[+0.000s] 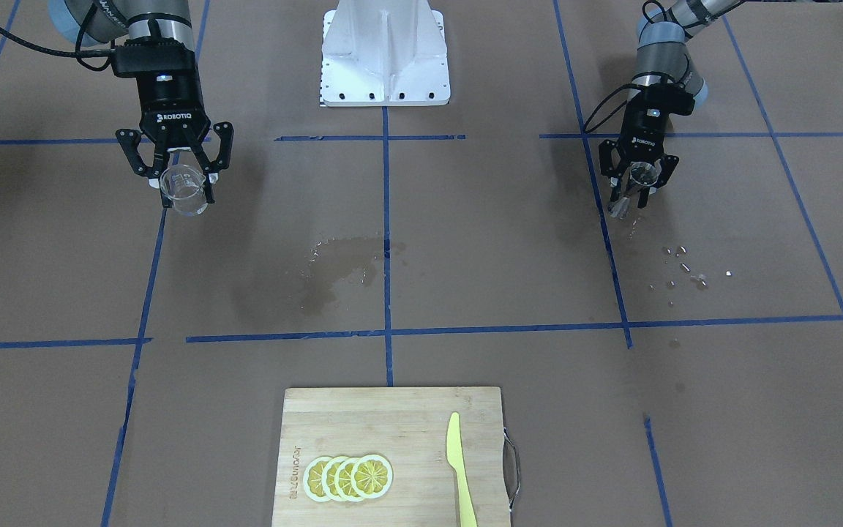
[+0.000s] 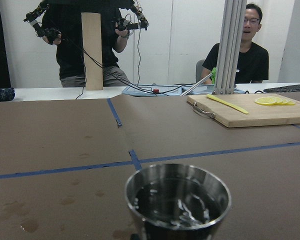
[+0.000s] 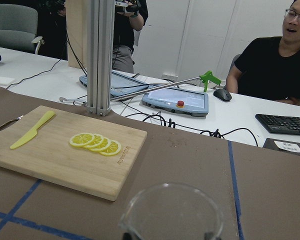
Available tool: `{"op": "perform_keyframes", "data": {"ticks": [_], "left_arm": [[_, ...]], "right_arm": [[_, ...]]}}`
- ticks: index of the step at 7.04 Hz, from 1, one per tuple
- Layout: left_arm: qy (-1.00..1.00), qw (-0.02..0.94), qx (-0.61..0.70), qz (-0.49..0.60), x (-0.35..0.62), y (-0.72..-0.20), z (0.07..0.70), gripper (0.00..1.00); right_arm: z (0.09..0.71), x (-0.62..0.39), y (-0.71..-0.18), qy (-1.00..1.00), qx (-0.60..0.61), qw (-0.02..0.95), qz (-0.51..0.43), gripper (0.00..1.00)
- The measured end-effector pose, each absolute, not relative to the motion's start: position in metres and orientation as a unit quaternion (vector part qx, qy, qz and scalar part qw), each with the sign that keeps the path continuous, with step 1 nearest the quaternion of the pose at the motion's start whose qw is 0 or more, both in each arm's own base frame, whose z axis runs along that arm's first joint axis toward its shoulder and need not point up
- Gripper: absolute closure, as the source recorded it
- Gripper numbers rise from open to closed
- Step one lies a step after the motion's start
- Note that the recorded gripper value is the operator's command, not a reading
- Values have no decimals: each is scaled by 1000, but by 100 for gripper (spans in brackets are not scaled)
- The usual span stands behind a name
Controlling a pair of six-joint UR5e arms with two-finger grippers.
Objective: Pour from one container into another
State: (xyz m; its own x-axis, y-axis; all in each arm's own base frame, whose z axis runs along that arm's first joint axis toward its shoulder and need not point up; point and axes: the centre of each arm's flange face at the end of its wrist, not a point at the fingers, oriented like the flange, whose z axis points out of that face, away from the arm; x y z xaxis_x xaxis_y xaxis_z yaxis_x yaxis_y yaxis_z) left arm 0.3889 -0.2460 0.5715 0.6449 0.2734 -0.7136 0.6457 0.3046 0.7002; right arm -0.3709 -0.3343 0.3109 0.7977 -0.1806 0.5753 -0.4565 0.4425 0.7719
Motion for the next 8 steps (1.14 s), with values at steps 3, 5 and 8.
{"op": "perform_keyframes", "data": {"ticks": [3, 5, 8], "left_arm": [[429, 710, 551, -87, 387, -242, 567, 1], [445, 727, 522, -25, 369, -235, 564, 1], [421, 747, 514, 32, 354, -238, 562, 1]], "right_arm": [[310, -370, -334, -307, 521, 792, 88, 100], [309, -370, -334, -308, 521, 791, 89, 100], [307, -370, -334, -310, 521, 790, 90, 100]]}}
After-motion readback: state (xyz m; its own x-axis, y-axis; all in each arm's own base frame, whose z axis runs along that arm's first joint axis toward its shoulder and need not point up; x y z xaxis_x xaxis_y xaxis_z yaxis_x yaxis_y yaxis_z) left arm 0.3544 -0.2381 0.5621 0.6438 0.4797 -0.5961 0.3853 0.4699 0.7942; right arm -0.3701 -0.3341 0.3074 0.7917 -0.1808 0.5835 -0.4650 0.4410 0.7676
